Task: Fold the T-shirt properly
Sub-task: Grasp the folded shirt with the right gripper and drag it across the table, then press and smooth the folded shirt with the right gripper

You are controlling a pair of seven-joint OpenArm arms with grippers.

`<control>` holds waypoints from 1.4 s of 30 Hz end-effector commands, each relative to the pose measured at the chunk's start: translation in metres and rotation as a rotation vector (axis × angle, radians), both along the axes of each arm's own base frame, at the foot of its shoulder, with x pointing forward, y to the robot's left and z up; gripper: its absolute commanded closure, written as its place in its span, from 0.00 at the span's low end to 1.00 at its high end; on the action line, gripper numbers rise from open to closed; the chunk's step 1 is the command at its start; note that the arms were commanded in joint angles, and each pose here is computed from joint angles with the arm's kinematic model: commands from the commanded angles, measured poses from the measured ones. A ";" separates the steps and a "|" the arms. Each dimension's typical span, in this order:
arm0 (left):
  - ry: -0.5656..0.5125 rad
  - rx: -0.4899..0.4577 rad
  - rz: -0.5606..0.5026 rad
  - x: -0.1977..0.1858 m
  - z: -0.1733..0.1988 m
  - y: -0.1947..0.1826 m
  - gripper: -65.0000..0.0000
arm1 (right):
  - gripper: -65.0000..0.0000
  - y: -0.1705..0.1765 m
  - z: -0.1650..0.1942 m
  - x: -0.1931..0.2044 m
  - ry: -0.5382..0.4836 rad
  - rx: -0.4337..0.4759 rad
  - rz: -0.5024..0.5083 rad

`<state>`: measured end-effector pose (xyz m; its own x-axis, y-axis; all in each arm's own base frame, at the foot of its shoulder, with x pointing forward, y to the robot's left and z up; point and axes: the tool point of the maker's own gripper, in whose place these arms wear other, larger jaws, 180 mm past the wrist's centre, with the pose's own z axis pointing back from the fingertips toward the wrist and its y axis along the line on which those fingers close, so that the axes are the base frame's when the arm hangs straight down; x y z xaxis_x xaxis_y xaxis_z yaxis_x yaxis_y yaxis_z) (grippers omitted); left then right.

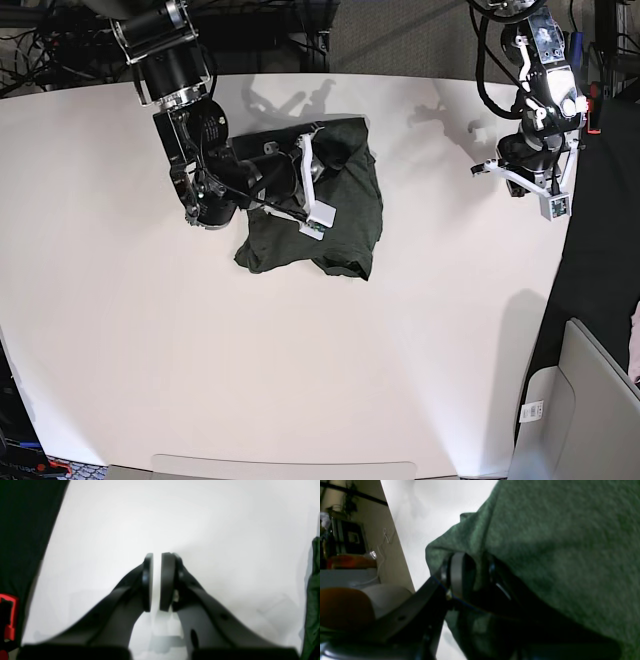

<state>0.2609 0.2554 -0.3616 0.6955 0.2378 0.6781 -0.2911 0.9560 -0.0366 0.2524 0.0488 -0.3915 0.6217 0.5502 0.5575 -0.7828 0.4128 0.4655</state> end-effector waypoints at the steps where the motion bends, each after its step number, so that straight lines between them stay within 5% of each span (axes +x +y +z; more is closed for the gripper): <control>1: -0.038 0.023 0.005 0.006 0.011 0.007 0.94 | 0.84 -0.013 -0.001 0.011 -0.040 -0.043 -0.010; 30: -0.027 0.052 -0.021 -0.022 0.018 0.001 0.94 | 0.84 -0.208 0.026 0.085 -0.208 -0.315 -0.308; 42: -0.010 0.058 -0.027 -0.032 0.017 0.000 0.94 | 0.84 -0.232 0.062 0.103 -0.350 -0.346 -0.315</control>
